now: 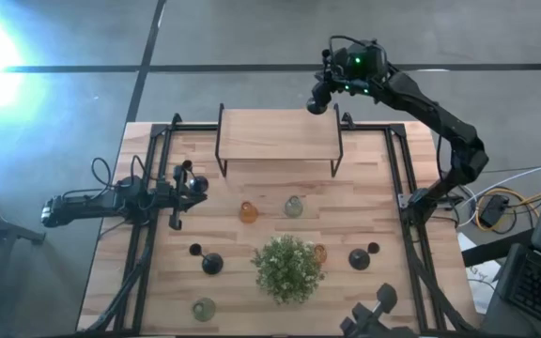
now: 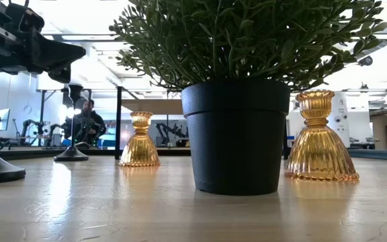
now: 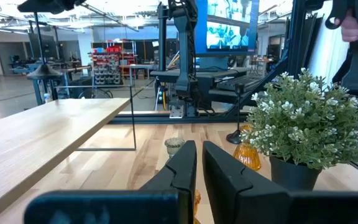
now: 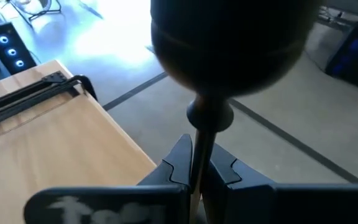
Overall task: Pick & Place candle stick holders
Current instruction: Put the right large black candle holder on the shelf
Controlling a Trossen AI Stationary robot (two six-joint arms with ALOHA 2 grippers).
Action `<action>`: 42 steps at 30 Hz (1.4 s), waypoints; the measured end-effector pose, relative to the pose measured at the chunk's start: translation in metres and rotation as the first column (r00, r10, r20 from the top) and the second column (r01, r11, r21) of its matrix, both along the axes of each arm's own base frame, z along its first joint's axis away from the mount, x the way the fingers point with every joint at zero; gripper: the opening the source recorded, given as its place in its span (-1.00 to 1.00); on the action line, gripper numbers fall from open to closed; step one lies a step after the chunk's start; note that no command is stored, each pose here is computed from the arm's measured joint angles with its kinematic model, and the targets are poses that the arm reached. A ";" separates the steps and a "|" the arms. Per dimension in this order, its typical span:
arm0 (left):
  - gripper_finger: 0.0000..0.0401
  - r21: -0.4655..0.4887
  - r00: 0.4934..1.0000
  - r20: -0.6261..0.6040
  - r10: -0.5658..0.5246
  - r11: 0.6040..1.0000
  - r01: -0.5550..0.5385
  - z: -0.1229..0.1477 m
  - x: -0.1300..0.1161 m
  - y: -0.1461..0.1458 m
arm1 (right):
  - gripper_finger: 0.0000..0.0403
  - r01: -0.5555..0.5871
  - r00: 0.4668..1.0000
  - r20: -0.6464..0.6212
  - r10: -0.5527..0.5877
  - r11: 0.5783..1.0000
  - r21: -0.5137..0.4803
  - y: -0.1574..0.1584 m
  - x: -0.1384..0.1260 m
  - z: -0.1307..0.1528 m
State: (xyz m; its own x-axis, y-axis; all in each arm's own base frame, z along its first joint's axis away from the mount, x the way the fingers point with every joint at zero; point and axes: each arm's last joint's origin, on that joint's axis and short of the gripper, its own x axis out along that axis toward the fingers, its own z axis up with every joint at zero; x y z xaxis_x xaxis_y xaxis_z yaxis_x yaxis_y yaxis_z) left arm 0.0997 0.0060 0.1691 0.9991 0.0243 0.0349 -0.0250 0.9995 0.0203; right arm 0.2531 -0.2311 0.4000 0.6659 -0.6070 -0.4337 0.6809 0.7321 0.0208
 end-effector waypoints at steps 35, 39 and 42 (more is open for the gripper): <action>-0.84 -0.010 0.998 0.000 0.063 0.998 -0.063 0.000 0.000 0.002 | -0.96 0.047 0.999 -0.001 -0.047 0.994 0.095 -0.007 -0.021 -0.057; -0.84 -0.010 0.998 0.000 0.063 0.998 -0.063 0.000 0.000 0.002 | -0.95 0.045 0.999 0.000 -0.046 0.994 0.099 -0.007 -0.022 -0.056; -0.84 -0.010 0.998 0.000 0.063 0.998 -0.063 0.000 0.000 0.002 | -0.87 0.045 0.999 -0.001 -0.046 0.993 0.111 -0.006 -0.022 -0.056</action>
State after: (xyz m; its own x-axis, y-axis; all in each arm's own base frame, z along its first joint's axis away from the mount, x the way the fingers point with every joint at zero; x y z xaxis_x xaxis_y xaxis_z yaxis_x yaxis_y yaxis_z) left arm 0.0996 0.0078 0.1690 0.9956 0.0872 0.0345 -0.0876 0.9961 0.0100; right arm 0.2313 -0.2374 0.3441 0.6396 -0.5847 -0.4990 0.7132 0.6935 0.1017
